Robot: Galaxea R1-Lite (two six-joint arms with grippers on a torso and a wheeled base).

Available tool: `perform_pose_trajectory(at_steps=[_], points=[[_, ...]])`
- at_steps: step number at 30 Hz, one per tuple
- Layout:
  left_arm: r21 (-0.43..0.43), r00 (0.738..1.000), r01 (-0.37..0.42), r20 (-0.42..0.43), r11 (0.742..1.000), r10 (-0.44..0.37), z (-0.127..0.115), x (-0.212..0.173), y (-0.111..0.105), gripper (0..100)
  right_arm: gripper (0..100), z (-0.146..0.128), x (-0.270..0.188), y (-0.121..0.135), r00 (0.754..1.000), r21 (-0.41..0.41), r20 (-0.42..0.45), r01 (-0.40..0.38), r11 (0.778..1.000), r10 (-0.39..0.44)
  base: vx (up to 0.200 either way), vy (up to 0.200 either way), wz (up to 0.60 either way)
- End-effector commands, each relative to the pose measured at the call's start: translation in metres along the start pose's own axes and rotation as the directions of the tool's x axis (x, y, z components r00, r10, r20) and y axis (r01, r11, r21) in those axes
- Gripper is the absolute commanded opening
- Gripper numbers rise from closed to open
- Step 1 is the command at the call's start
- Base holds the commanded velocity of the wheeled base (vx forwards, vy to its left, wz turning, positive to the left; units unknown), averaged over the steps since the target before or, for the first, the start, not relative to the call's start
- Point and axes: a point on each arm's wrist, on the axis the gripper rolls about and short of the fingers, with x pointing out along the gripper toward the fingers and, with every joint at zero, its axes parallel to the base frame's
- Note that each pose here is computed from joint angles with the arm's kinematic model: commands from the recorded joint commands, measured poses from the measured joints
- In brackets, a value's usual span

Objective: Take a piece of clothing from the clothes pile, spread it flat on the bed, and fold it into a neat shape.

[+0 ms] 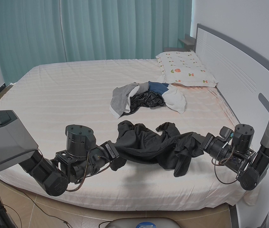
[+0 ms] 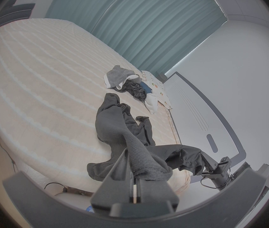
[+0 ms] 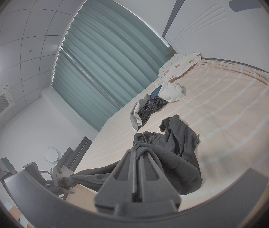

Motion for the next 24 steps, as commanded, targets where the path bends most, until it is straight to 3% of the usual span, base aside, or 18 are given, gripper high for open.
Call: perform_pose_trajectory(at_steps=[1, 24], points=[[-0.002, 1.000, 0.000, 0.004, 1.000, 0.001, 0.001, 0.000, 0.000, 0, 0, -0.002, 0.000, 0.002, 1.000, -0.001, -0.007, -0.007, 1.000, 0.007, 0.000, 0.200, 0.00], [-0.030, 0.999, 0.017, 0.031, 0.999, -0.016, 0.009, -0.011, -0.004, 0, 0, 0.000, 0.000, 0.003, 1.000, -0.001, 0.025, 0.014, 1.000, -0.014, 0.000, 0.200, 0.00]])
